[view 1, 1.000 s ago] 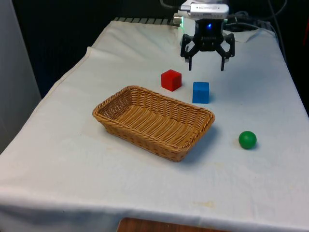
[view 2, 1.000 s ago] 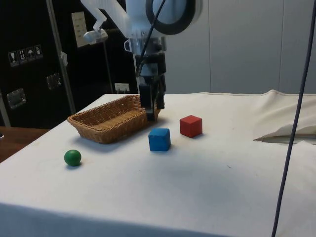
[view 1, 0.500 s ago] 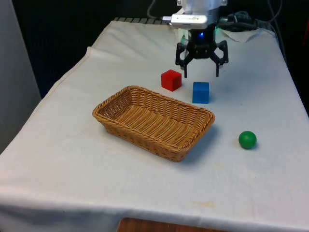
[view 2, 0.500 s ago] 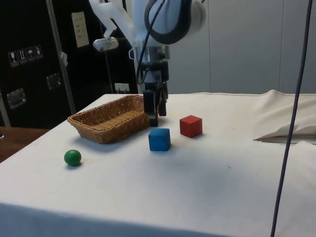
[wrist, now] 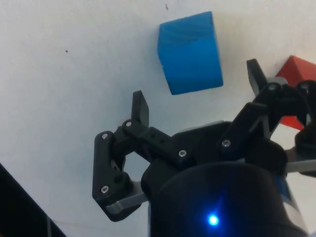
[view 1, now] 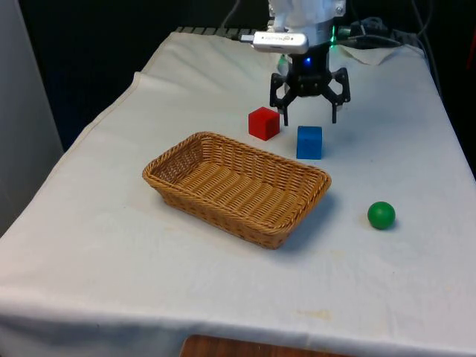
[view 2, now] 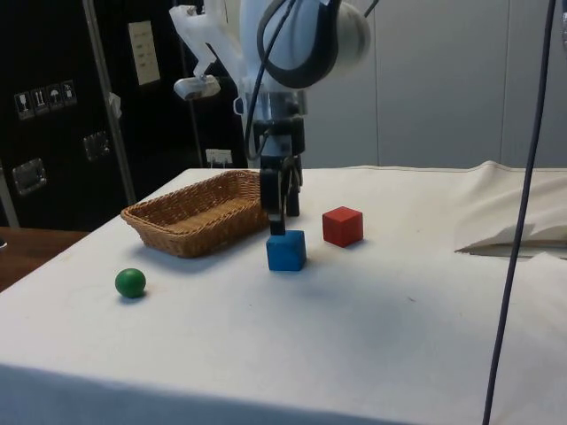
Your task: Place all non-red objects into the basket.
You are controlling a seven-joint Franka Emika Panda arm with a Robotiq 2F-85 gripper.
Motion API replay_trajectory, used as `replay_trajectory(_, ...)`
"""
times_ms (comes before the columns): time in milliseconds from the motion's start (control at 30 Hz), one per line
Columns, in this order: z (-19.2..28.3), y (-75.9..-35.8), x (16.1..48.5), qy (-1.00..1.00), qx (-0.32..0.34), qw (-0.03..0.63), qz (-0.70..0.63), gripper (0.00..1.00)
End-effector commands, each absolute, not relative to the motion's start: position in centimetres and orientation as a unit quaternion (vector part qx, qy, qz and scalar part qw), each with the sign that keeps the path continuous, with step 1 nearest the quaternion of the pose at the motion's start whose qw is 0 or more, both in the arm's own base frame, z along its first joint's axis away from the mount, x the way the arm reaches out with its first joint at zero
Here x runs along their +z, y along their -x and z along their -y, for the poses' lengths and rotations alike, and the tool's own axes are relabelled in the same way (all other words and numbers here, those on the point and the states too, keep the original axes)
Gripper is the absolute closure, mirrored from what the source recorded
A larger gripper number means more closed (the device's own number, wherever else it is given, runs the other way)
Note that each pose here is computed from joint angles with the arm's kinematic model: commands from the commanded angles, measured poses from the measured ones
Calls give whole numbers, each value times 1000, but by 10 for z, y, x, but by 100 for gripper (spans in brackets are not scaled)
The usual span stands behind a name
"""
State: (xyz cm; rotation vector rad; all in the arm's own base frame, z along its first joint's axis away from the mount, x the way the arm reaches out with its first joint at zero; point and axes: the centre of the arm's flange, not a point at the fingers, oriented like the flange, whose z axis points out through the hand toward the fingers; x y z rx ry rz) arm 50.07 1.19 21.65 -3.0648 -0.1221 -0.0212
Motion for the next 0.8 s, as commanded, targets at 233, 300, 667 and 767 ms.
replay_trajectory(233,-20,-502,206,998,-19,33,41,0)
replay_trajectory(300,-19,-502,205,998,-19,33,42,0)
replay_trajectory(667,-19,-502,193,999,-21,27,42,0)
replay_trajectory(767,-18,-501,189,999,-22,24,43,0)
